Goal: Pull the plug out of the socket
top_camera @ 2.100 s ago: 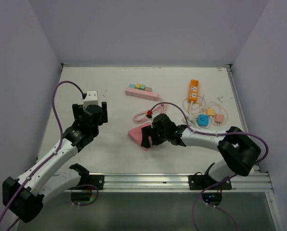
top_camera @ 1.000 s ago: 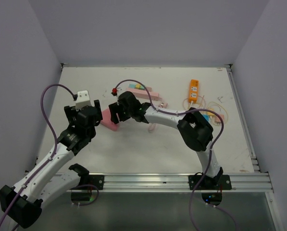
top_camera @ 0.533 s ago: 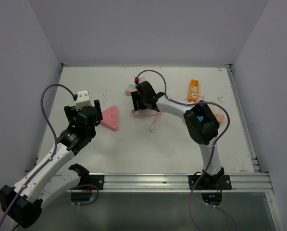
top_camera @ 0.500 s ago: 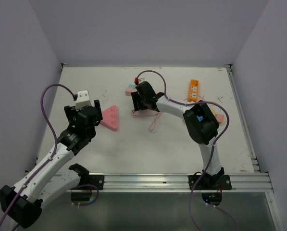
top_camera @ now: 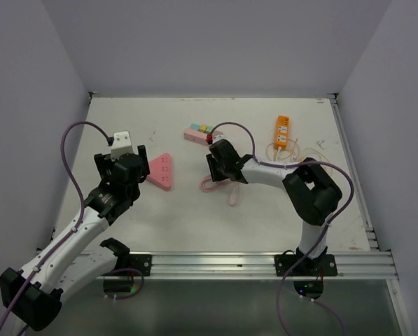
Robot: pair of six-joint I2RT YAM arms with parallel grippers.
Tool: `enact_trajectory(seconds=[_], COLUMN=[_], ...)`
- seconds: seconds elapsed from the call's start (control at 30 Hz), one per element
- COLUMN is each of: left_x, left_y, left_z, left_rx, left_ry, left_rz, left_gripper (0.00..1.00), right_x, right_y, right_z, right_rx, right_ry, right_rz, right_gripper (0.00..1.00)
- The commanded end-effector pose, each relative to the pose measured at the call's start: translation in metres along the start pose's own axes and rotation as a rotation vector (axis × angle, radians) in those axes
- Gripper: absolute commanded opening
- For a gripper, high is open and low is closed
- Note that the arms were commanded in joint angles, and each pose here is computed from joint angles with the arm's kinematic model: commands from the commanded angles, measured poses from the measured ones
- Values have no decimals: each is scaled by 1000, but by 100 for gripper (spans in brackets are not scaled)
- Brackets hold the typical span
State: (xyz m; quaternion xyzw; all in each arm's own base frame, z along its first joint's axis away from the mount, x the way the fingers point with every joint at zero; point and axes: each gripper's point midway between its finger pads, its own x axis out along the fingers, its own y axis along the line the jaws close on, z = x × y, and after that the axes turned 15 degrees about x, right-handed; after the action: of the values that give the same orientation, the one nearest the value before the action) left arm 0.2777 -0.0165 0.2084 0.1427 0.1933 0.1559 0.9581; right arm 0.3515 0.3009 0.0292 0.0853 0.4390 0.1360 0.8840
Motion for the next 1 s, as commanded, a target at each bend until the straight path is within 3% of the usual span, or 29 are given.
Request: enact_trajectory(seconds=[0.0, 0.23, 0.43, 0.57, 0.83, 0.97], left_x=[2, 3, 5, 7, 7, 7], left_y=[1, 1, -2, -3, -3, -4], left_z=[3, 1, 0, -2, -3, -2], left_rx=[-32, -27, -19, -13, -10, -12], left_ry=[-9, -2, 7, 14, 16, 15], left_rz=[12, 17, 12, 13, 10, 6], left_gripper=[100, 100, 99, 100, 100, 100], right_x=[-26, -69, -101, -114, -94, -62], right_y=[-18, -21, -1, 7, -19, -22], right_z=[-57, -111, -111, -64, 46, 81], right_rx=[11, 40, 15, -82, -54, -79], right_ry=[156, 256, 262, 148, -21, -9], right_rz=[-27, 35, 124, 124, 99, 123], right_gripper=[34, 34, 37, 46, 60, 73])
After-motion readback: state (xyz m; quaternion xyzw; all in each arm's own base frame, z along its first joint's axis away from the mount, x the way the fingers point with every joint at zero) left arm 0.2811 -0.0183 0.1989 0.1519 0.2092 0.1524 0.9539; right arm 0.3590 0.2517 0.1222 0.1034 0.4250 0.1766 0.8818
